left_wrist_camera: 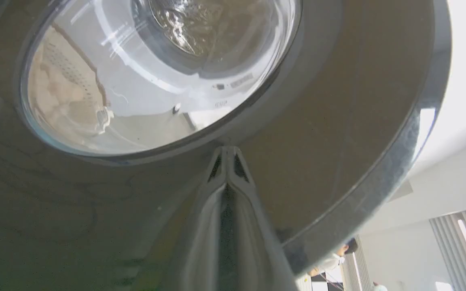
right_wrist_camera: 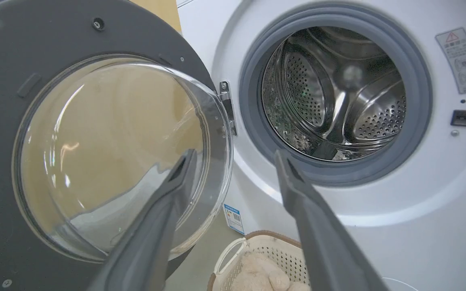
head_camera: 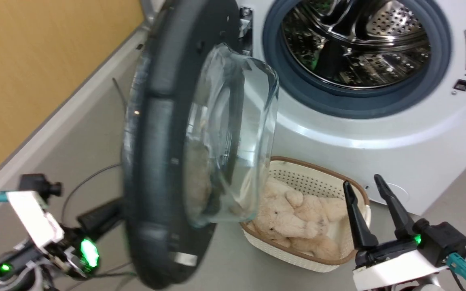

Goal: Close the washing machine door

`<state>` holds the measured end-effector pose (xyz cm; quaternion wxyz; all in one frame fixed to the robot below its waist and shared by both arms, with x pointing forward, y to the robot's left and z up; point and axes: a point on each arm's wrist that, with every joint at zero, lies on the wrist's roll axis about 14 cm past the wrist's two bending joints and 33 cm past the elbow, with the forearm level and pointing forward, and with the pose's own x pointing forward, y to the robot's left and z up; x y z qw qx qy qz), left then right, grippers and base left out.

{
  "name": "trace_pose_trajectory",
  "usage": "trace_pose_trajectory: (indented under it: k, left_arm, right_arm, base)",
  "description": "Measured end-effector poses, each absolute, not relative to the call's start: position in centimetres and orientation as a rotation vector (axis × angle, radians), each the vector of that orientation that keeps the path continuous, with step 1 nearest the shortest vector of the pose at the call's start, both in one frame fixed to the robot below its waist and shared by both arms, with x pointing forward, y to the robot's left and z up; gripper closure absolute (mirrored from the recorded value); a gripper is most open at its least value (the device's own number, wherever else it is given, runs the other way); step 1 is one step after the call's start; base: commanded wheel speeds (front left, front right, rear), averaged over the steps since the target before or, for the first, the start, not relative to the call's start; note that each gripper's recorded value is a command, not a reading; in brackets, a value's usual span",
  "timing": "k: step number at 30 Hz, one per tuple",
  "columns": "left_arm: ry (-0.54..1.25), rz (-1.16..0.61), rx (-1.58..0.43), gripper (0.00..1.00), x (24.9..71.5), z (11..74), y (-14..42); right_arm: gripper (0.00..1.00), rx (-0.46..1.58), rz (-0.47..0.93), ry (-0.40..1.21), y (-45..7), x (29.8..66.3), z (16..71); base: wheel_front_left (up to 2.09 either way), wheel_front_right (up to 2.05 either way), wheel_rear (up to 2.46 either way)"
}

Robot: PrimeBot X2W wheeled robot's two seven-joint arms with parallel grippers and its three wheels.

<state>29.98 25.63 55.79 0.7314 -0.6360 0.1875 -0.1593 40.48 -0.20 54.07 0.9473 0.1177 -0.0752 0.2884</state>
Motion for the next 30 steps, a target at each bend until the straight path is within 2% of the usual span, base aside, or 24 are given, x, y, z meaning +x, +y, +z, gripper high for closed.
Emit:
trace_pose_trajectory:
  k: [5,9,22,30]
  left_arm:
    - [0.475,-0.496,-1.436,1.0,30.9,56.7,20.7]
    - [0.575,-0.553,-1.455,1.0,31.6,55.1,16.3]
    - [0.731,-0.721,-1.54,1.0,36.0,52.5,5.6]
    - [0.715,-0.759,-1.549,1.0,40.9,51.9,0.3]
  right_arm:
    - [0.0,0.241,0.543,-0.147,-1.7,40.4,53.8]
    - [0.0,0.238,0.493,-0.145,-3.5,40.2,53.5]
    - [0.0,0.212,0.26,-0.134,-11.4,39.0,52.6]
    - [0.0,0.187,0.106,-0.126,-16.3,37.7,52.1]
  base:
    - [0.0,0.0,0.0]
    - [0.0,0.0,0.0]
    - [0.0,0.0,0.0]
    - [0.0,0.0,0.0]
